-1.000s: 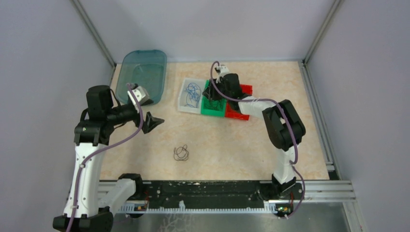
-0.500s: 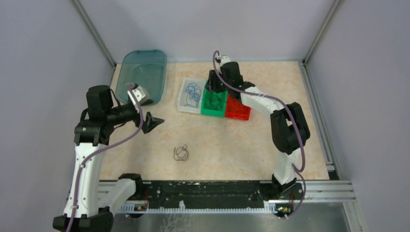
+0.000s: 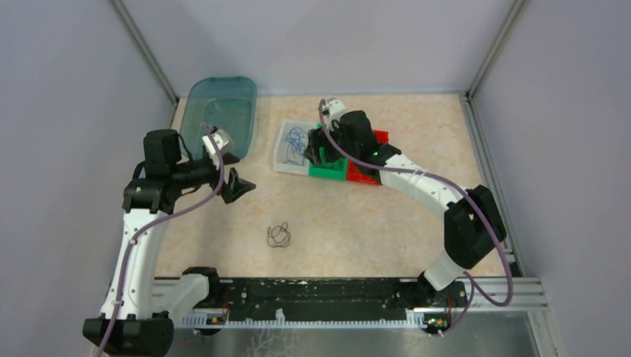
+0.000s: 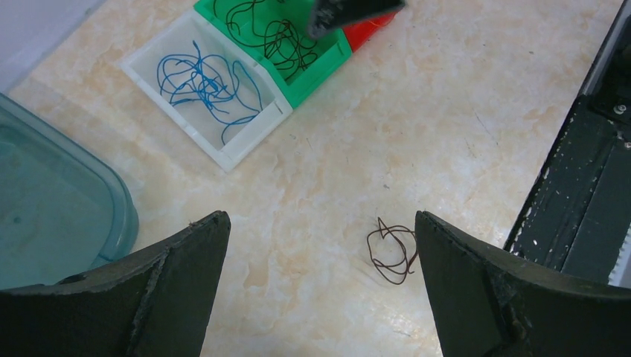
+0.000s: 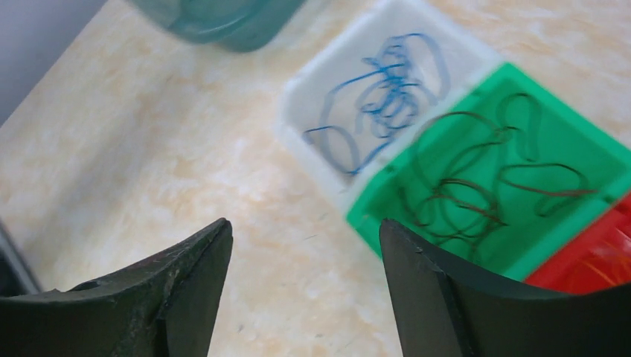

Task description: Untangle the cables

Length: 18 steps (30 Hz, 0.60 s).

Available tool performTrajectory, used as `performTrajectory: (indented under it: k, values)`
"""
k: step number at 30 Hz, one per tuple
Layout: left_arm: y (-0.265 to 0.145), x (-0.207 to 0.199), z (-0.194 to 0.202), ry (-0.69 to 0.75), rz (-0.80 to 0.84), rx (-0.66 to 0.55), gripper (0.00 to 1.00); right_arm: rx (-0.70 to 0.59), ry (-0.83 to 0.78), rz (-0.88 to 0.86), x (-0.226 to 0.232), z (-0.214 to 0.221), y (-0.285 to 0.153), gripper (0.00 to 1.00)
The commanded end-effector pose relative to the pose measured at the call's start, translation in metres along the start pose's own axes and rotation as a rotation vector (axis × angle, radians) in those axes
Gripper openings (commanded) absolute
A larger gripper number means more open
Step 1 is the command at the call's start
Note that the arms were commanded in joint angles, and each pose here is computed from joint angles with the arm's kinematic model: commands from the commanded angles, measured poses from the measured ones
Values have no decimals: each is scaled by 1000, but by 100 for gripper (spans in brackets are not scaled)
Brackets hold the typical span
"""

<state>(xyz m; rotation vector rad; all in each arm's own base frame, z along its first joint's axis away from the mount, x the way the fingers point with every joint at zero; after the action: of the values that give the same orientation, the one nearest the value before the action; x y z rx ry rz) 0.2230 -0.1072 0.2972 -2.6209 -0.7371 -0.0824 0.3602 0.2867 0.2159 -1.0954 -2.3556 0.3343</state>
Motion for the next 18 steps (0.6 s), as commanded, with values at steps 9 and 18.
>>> performTrajectory:
  k: [9,18]
  values:
    - [7,23,-3,-108,-81,26,100,22,-290,-387,110,62,-33,81]
    - [6,28,-3,-118,-112,36,100,192,-349,-489,116,108,-13,80]
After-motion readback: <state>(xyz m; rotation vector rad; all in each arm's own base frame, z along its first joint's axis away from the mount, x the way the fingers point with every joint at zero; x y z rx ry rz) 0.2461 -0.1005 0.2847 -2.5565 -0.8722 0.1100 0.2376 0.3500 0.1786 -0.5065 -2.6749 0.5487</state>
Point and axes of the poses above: each gripper's point midway between its finger pads, its own y axis out along the fingers, its own x axis along the line the jaws close on, z = x × y, the point moved 3 cm from there along -y, back along the fingers, and after that the axes turned 7 degrees about y, right-handed, at the moved point
